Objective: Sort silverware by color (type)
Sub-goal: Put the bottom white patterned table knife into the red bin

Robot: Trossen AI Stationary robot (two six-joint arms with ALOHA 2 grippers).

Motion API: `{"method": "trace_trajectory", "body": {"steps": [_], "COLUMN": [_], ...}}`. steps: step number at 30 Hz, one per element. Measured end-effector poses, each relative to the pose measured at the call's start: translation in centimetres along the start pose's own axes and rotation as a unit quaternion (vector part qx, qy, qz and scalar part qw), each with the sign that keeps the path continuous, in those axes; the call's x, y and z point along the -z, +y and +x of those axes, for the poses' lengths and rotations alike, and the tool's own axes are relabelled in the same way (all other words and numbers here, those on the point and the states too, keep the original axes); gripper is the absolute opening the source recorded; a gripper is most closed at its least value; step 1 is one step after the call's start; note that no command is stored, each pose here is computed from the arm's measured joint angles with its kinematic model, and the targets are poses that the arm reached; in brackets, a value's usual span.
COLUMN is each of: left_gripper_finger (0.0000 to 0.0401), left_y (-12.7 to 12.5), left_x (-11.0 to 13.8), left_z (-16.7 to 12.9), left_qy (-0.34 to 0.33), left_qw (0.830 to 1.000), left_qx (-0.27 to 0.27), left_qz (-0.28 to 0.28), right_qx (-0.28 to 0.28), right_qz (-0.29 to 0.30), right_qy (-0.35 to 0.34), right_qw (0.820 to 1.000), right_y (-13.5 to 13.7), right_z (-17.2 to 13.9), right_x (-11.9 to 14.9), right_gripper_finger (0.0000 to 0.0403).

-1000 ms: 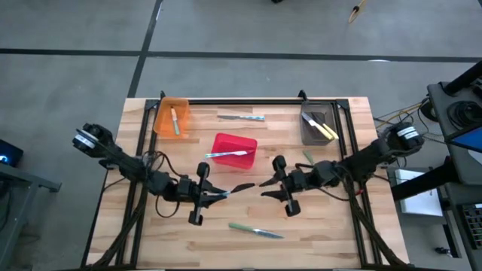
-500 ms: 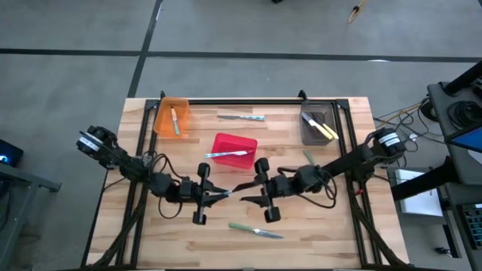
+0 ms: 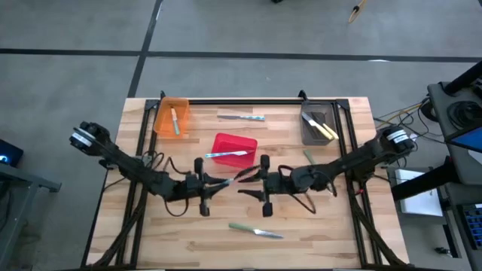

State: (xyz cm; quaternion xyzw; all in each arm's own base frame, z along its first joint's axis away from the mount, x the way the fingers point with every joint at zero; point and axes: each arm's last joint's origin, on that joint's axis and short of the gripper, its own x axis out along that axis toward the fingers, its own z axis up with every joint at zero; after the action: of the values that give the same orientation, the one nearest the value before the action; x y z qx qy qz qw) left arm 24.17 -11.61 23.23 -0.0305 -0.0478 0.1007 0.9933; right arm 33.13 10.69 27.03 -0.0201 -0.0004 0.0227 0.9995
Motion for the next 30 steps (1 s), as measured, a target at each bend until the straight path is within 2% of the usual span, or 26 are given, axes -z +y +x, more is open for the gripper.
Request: {"method": "trace_trajectory", "body": {"steps": [5, 10, 14, 18, 22, 24, 27, 29, 30], "left_gripper_finger": [0.0016, 0.0016, 0.0016, 0.0016, 0.0016, 0.0016, 0.0016, 0.0016, 0.0016], "left_y": [1.1, 2.3, 3.5, 4.8, 6.4, 7.2, 8.1, 8.9, 9.1], "left_x": [-0.9, -2.3, -3.5, -4.5, -5.3, -5.4, -5.8, -5.5, -5.5], "left_z": [-0.7, -0.5, 0.4, 1.4, 1.9, 2.0, 3.0, 3.3, 3.6], "left_qy": [0.064, 0.116, 0.173, 0.251, 0.351, 0.406, 0.452, 0.495, 0.506], "left_qw": [0.996, 0.989, 0.977, 0.958, 0.925, 0.902, 0.881, 0.857, 0.852], "left_qx": [-0.056, -0.088, -0.119, -0.124, -0.12, -0.12, -0.116, -0.105, -0.097], "left_qz": [0.012, 0.023, 0.04, 0.06, 0.077, 0.085, 0.084, 0.094, 0.095], "right_qx": [0.0, 0.008, 0.012, 0.006, -0.001, -0.005, -0.011, -0.013, -0.015], "right_qz": [0.012, 0.004, 0.0, -0.03, -0.059, -0.076, -0.103, -0.12, -0.127], "right_qy": [0.114, 0.232, 0.274, 0.302, 0.32, 0.332, 0.339, 0.339, 0.344], "right_qw": [0.993, 0.973, 0.962, 0.953, 0.945, 0.94, 0.935, 0.933, 0.93], "right_y": [-0.6, -1.4, -1.8, -2.0, -2.1, -2.2, -2.2, -2.4, -2.4], "right_z": [-2.0, -4.6, -6.1, -6.8, -7.2, -7.3, -7.4, -7.4, -7.6], "right_x": [0.0, 0.3, 0.2, 0.4, 0.5, 0.8, 1.0, 0.9, 0.9], "right_gripper_finger": [0.0118, 0.0118, 0.0118, 0.0118, 0.0118, 0.0118, 0.0118, 0.0118, 0.0118]}}
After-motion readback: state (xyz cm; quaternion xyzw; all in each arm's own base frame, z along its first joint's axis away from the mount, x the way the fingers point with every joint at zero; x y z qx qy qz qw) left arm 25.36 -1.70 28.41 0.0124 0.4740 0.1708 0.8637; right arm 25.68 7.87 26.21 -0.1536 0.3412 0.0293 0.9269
